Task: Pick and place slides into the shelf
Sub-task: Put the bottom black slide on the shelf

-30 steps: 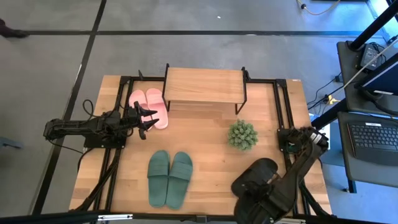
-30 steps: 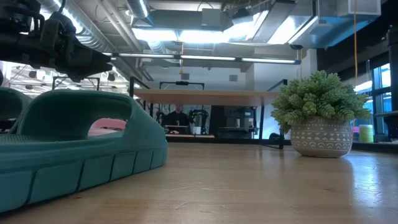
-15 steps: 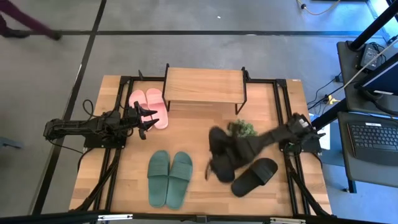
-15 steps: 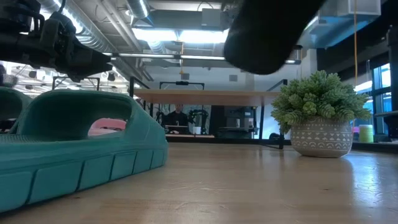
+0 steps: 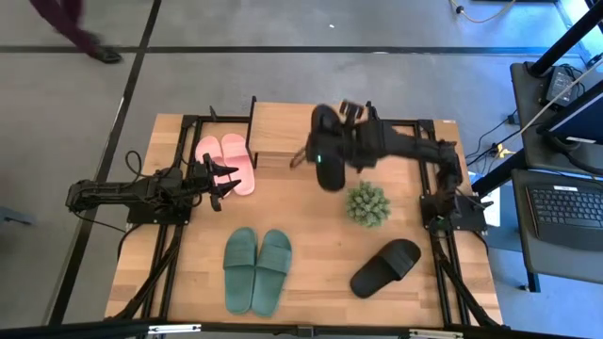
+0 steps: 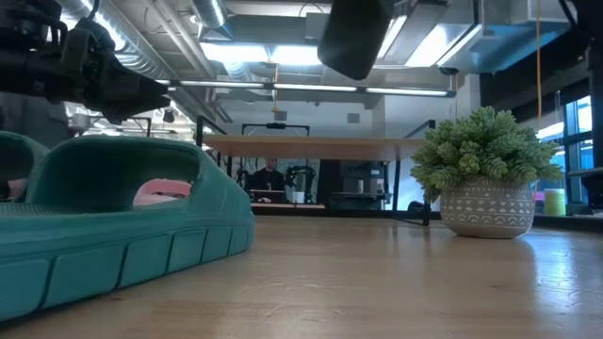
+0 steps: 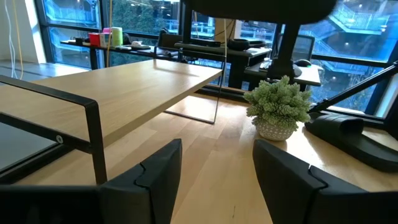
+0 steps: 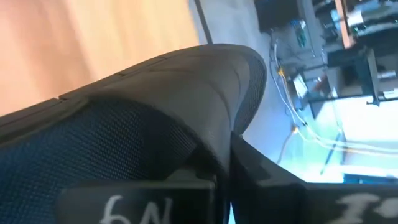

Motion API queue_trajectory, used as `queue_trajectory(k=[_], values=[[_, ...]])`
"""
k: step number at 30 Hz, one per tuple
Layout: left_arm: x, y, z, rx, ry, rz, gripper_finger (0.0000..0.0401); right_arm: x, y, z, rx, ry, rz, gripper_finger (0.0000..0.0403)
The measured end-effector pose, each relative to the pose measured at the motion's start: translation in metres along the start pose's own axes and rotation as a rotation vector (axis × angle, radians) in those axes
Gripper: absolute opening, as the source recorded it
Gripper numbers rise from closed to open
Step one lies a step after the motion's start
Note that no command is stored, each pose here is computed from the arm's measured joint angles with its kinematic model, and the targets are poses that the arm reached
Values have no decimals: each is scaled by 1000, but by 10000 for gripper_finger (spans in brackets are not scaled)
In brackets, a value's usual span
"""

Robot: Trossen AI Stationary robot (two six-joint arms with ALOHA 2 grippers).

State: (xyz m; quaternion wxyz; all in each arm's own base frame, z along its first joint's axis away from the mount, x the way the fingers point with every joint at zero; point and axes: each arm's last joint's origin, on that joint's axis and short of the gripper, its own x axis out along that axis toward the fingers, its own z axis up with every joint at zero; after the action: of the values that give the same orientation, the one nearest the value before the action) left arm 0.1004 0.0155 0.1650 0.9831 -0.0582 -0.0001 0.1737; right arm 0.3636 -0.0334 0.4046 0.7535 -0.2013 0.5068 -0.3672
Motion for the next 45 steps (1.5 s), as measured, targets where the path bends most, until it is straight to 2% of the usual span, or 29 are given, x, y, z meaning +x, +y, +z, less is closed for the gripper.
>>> queue_trajectory(k=[5,11,15,23,31,38,45], values=[[0,0,0,0,0,0,191,42,-30,0,14,70,-14,16],[0,0,0,0,0,0,191,77,-44,-8,33,157,6,16],[0,0,0,0,0,0,191,99,-43,-13,19,201,-7,16],[0,0,0,0,0,0,191,140,-21,-18,-75,205,-3,16],[0,0,0,0,0,0,191,164,-11,-31,-89,260,7,16],[0,0,0,0,0,0,191,173,-7,-35,-73,255,23,16],[0,0,0,0,1,0,191,174,-7,-35,-59,245,32,68]])
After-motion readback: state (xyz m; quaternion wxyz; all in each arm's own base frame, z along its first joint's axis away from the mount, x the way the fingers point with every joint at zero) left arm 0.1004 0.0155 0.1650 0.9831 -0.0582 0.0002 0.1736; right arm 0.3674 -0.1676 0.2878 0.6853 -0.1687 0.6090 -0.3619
